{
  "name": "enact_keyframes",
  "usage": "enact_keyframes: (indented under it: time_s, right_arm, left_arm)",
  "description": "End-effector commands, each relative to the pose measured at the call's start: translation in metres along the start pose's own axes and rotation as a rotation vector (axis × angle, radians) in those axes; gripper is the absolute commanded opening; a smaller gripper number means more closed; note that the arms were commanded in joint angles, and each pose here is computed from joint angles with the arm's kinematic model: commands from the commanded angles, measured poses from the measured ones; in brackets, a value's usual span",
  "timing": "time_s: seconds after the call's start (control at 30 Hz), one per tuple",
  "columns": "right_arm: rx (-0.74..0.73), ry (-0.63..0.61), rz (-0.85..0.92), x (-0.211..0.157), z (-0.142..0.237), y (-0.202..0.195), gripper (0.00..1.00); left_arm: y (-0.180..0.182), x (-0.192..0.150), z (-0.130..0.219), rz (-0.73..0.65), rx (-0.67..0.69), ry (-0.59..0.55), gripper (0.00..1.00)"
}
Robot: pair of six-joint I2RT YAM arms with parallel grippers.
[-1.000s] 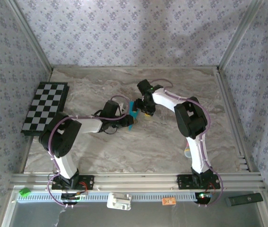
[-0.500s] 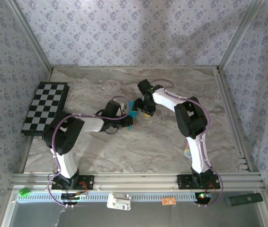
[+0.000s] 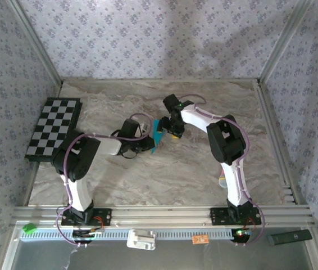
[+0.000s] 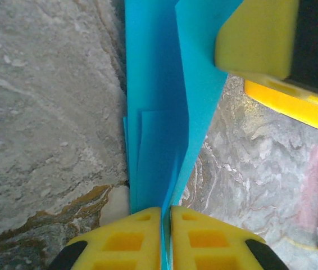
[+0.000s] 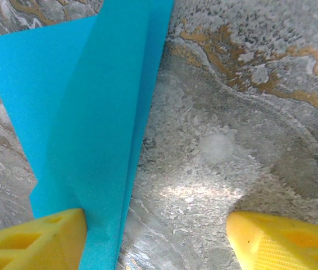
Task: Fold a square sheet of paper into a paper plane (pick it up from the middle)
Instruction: Fold the wing for the fifth time at the center of the table.
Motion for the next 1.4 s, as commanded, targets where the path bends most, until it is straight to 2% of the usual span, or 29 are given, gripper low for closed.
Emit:
enact_keyframes:
  time_s: [0.0,0.37,0.5,0.63,0.93,1.37]
  right_arm:
    - [-0.159,0.217,-0.050,-0.038,-0.056,-0.040,0.73]
    - [-0.039,0.194,0.037,-0.030,-0.043,-0.040,0.73]
    - [0.005,0.158,0.129,-0.023,-0.031,-0.035,0.73]
    - [0.027,0.111,0.207,-0.015,-0.015,-0.025,0.73]
    - [0.031,-0.078,0.365,0.005,0.039,-0.002,0.71]
    - [0.109,-0.014,0.506,0.003,0.021,0.009,0.68]
  left_arm:
    - [0.011,-0.003,-0.010,0.081,-0.006,0.075,0.09]
    - [0.014,0.007,-0.008,0.209,-0.050,0.122,0.04]
    - [0.014,0.010,-0.008,0.224,-0.044,0.135,0.03]
    - [0.017,0.010,-0.009,0.249,-0.037,0.152,0.02]
    - [0.025,0.010,-0.012,0.300,-0.036,0.165,0.01]
    - [0.027,0.012,-0.010,0.351,-0.056,0.165,0.01]
Point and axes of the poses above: each hand's point on the last joint's axis, 136 mm out from that joint toward the fingers, its own z axis back along the fingers, its own y axis along the line the jaws close on, x = y × z, the point moved 8 cm from there along z, back along the fingers, and after that the axes turned 9 degrees about z, right-handed, at the moved point
